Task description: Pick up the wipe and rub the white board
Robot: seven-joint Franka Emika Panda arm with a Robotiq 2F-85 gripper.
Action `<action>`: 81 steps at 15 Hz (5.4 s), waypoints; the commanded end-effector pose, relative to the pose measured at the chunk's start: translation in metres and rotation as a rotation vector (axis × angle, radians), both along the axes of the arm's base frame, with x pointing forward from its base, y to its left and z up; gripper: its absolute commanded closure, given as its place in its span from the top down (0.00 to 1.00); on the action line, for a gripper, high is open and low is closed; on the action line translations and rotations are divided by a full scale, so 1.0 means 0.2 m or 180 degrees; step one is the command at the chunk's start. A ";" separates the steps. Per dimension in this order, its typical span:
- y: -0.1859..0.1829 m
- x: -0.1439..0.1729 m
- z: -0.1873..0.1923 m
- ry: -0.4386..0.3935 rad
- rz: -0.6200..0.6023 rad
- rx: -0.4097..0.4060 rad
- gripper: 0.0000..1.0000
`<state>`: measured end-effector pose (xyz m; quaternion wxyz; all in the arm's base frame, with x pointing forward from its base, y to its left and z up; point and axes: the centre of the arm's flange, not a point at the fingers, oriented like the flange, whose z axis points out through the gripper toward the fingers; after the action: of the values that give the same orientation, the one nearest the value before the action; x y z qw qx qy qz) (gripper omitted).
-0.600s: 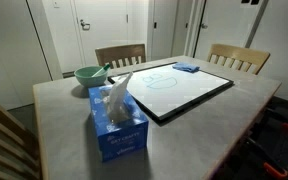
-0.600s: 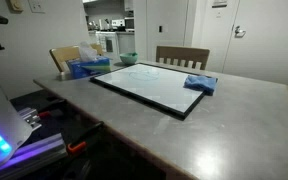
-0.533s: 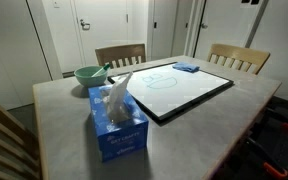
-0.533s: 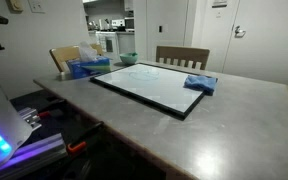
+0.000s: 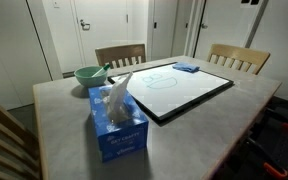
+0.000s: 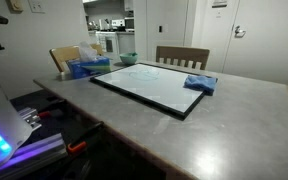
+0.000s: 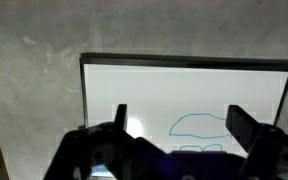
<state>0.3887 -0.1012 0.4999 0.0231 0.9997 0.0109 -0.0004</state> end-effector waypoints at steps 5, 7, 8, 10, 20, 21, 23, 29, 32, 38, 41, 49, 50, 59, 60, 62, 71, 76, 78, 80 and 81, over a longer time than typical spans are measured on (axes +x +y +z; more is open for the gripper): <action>0.18 0.10 -0.01 0.0066 0.0635 0.0206 1.00; 0.25 0.12 -0.02 0.0079 0.0881 0.0264 1.00; 0.27 0.13 -0.03 0.0087 0.0985 0.0280 1.00; 0.33 0.15 -0.05 0.0097 0.1197 0.0315 1.00; 0.60 0.32 -0.19 -0.0168 0.2240 0.0201 1.00; 0.63 0.33 -0.20 -0.0189 0.2333 0.0233 1.00; 0.70 0.35 -0.22 -0.0210 0.2540 0.0354 1.00; 0.95 0.35 -0.29 -0.0232 0.3222 0.0709 1.00; 0.96 0.29 -0.29 -0.0201 0.3275 0.0632 1.00; 1.04 0.33 -0.37 -0.0258 0.3525 0.0650 1.00; 1.16 0.39 -0.46 -0.0250 0.3749 0.0583 1.00; 1.41 0.57 -0.74 -0.0151 0.4488 0.0673 1.00; 1.44 0.59 -0.75 -0.0190 0.4549 0.0730 1.00; 1.54 0.55 -0.77 -0.0357 0.4711 0.0974 1.00; 1.57 0.56 -0.80 -0.0384 0.4762 0.0978 1.00; 1.64 0.58 -0.85 -0.0458 0.4878 0.1019 1.00; 1.97 0.65 -1.08 -0.0447 0.5518 0.1358 1.00; 2.02 0.68 -1.13 -0.0426 0.5637 0.1461 1.00; 2.02 0.69 -1.13 -0.0380 0.5643 0.1478 0.80; 2.01 0.69 -1.13 -0.0336 0.5619 0.1491 0.66; 2.00 0.69 -1.13 -0.0324 0.5606 0.1498 0.59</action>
<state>0.5186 0.3021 0.2732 -0.1802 0.6156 0.7640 0.0705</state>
